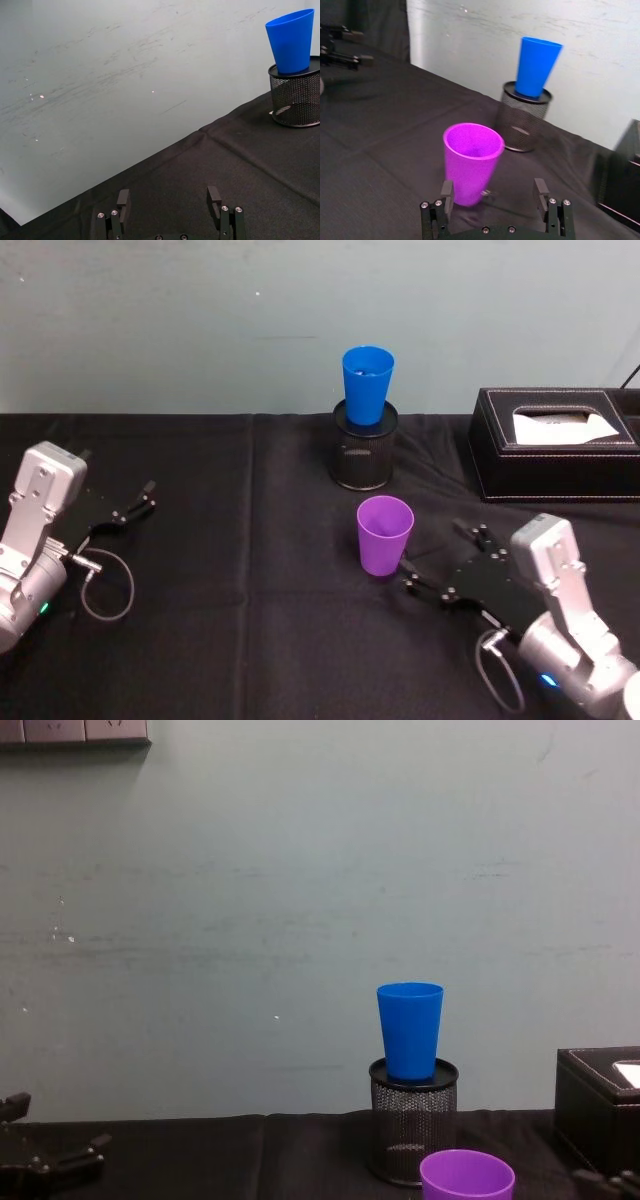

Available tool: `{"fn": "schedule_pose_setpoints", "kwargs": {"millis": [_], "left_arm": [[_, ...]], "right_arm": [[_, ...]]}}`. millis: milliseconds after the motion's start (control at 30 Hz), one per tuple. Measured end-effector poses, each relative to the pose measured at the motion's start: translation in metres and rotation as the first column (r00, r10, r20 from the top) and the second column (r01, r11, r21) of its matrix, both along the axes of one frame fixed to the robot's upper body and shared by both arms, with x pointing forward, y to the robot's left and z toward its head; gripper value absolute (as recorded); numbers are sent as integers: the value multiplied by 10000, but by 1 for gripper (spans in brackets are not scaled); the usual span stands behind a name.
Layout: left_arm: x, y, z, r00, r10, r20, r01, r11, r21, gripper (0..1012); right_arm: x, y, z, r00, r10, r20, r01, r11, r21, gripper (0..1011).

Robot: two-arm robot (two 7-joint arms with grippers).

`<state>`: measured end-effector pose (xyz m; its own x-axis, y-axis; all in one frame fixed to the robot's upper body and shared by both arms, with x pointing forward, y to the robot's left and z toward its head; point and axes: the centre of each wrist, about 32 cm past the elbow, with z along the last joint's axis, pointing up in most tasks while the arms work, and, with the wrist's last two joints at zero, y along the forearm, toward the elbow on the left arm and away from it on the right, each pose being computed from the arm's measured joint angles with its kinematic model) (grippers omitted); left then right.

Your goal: Pick up one cup with a gripper and tap it against the other cup.

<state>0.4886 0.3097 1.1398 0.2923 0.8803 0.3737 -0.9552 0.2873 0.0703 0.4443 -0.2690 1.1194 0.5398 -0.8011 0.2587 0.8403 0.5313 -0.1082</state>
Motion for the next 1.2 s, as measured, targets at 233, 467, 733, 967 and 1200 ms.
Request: {"fn": "schedule_pose_setpoints", "kwargs": {"millis": [233, 467, 733, 967, 1200], "left_arm": [[0, 0, 0, 10000, 0, 1, 0, 10000, 0, 1000], [0, 0, 0, 10000, 0, 0, 0, 10000, 0, 1000], [0, 0, 0, 10000, 0, 0, 0, 10000, 0, 1000], [0, 0, 0, 10000, 0, 0, 0, 10000, 0, 1000], [0, 0, 0, 10000, 0, 1, 0, 10000, 0, 1000]], "right_arm": [[150, 199, -77, 9992, 295, -278, -275, 9972, 689, 1002], [350, 342, -192, 9986, 274, -458, -207, 9898, 1407, 1002], [470, 444, -250, 9978, 384, -534, -287, 9848, 1715, 1002], [496, 489, -253, 9981, 331, -527, -228, 9824, 1852, 915], [494, 497, -215, 9981, 295, -545, -191, 9830, 1825, 756]]}}
